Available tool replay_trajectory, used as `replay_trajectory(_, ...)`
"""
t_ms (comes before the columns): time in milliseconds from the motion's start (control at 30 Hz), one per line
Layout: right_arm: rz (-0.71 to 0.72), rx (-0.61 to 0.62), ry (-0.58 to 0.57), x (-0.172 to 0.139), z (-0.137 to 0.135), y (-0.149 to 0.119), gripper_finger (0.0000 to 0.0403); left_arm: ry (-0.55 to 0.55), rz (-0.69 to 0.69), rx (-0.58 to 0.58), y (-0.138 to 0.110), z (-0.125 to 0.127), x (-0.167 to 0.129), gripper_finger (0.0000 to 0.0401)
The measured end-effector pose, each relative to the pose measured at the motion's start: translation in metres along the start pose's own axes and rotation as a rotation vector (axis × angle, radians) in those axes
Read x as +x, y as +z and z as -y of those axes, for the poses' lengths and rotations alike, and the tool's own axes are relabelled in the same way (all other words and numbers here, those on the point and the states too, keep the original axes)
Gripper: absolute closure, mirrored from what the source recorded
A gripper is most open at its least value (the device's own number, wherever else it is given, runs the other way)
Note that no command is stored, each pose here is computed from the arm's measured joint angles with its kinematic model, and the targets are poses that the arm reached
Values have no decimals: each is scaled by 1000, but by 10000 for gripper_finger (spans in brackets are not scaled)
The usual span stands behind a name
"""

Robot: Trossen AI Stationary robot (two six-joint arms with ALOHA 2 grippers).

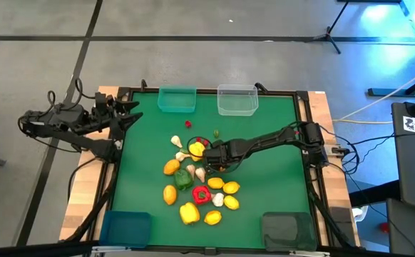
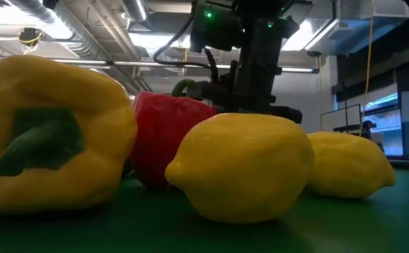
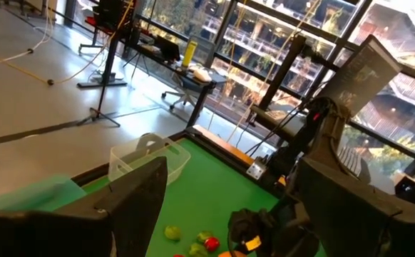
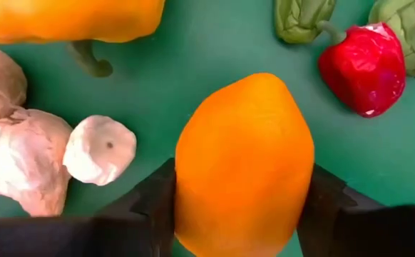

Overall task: Sort produce into baskets
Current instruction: Put the lemon into the black bin

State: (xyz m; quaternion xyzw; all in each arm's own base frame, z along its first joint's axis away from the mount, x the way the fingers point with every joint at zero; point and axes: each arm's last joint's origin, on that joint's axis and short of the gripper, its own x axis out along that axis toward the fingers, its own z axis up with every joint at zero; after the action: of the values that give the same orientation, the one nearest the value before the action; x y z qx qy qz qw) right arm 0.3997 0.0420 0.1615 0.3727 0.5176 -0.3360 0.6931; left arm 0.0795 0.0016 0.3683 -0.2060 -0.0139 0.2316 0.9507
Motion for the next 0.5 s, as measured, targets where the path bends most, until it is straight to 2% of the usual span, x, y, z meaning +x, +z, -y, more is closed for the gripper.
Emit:
replay_trajectory(200, -11, -18, -16, -17, -5, 4, 213, 0, 0, 38, 0, 0, 0, 93)
replay_trajectory(400, 8, -132, -75, -64, -20, 3, 188, 6, 3, 49, 0, 0, 0, 93)
replay_trajectory(500, 2, -171, -106, -84, -26, -8, 194, 13, 6, 50, 0, 0, 0, 93)
